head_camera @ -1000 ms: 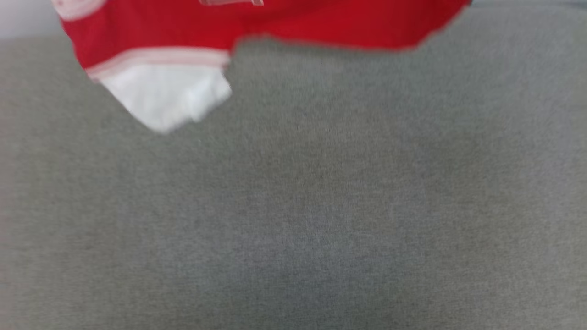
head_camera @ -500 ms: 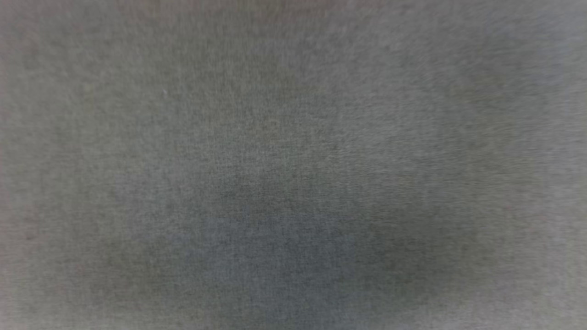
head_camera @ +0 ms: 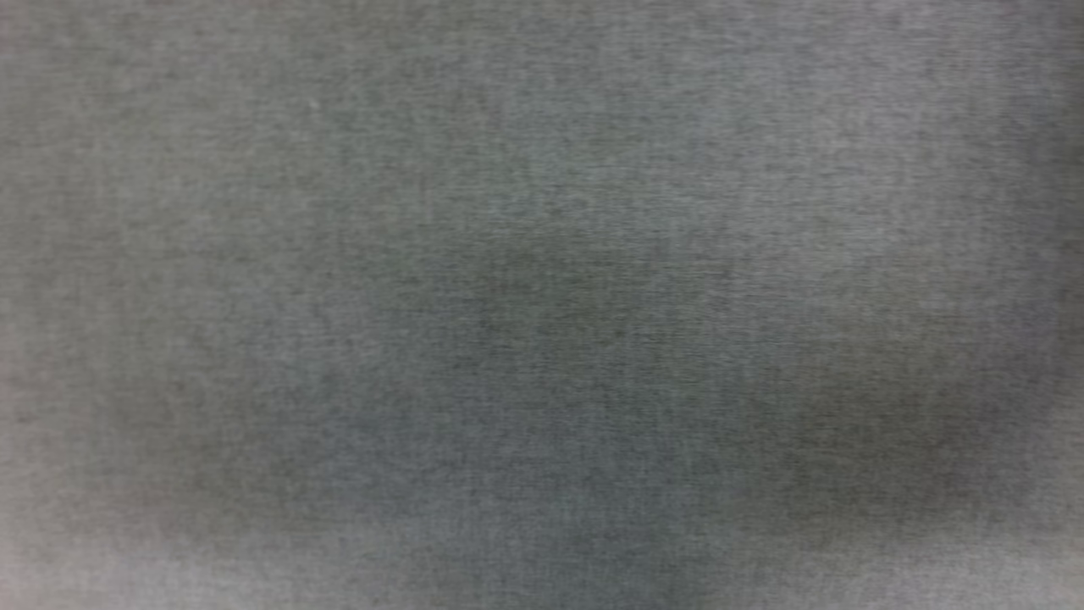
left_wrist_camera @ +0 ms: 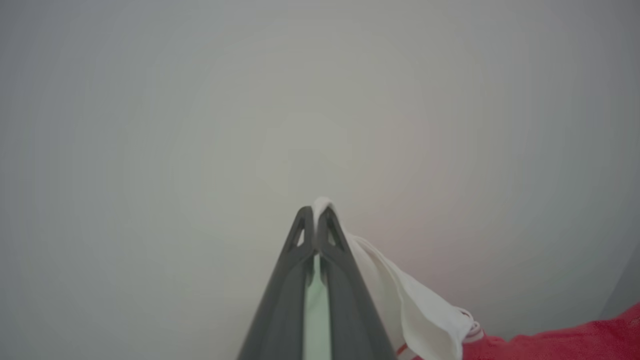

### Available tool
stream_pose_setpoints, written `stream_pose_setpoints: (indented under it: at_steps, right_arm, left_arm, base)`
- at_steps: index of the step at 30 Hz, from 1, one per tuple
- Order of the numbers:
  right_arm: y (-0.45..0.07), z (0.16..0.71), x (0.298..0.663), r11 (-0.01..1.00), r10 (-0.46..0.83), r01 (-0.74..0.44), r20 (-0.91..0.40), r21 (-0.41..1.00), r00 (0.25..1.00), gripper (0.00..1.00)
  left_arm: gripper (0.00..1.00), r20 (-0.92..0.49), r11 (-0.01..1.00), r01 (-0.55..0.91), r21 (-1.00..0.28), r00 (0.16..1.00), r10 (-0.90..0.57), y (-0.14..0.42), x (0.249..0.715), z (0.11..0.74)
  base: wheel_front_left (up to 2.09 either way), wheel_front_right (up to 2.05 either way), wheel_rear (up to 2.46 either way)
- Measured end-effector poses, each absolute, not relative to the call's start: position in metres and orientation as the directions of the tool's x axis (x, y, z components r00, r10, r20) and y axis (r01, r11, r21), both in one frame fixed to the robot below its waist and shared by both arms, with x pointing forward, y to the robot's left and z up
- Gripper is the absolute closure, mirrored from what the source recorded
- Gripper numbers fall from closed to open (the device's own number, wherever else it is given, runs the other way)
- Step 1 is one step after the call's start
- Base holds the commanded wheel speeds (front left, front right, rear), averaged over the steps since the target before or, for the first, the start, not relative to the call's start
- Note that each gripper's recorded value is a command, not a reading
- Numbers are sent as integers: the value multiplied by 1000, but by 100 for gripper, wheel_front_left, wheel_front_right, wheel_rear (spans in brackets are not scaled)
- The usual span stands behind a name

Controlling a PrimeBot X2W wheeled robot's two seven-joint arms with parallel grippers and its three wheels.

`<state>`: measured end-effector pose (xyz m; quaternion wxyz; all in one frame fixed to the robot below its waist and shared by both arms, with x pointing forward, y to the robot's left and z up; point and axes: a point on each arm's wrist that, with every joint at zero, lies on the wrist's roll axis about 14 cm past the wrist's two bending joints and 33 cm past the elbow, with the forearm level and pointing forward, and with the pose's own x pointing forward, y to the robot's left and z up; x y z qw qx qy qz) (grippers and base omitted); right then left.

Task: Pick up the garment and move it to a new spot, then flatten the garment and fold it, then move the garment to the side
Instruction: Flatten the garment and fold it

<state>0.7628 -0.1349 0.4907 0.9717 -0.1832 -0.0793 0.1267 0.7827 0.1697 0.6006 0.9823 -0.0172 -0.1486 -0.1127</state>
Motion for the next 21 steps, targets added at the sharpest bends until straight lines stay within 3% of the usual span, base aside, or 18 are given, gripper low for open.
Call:
stream_pose_setpoints:
  at_steps: [11,21]
  right_arm:
    - [-94,484,737,879,404,-362,80,-309,911,100]
    - [-97,482,673,859,481,-474,-10,-197,876,100]
  left_arm:
    - [100,84,973,232,4,969,-232,181,750,539]
    - [100,-179,957,287,-47,940,-291,199,659,492]
  base:
    - [0,0,0]
    - [0,0,0]
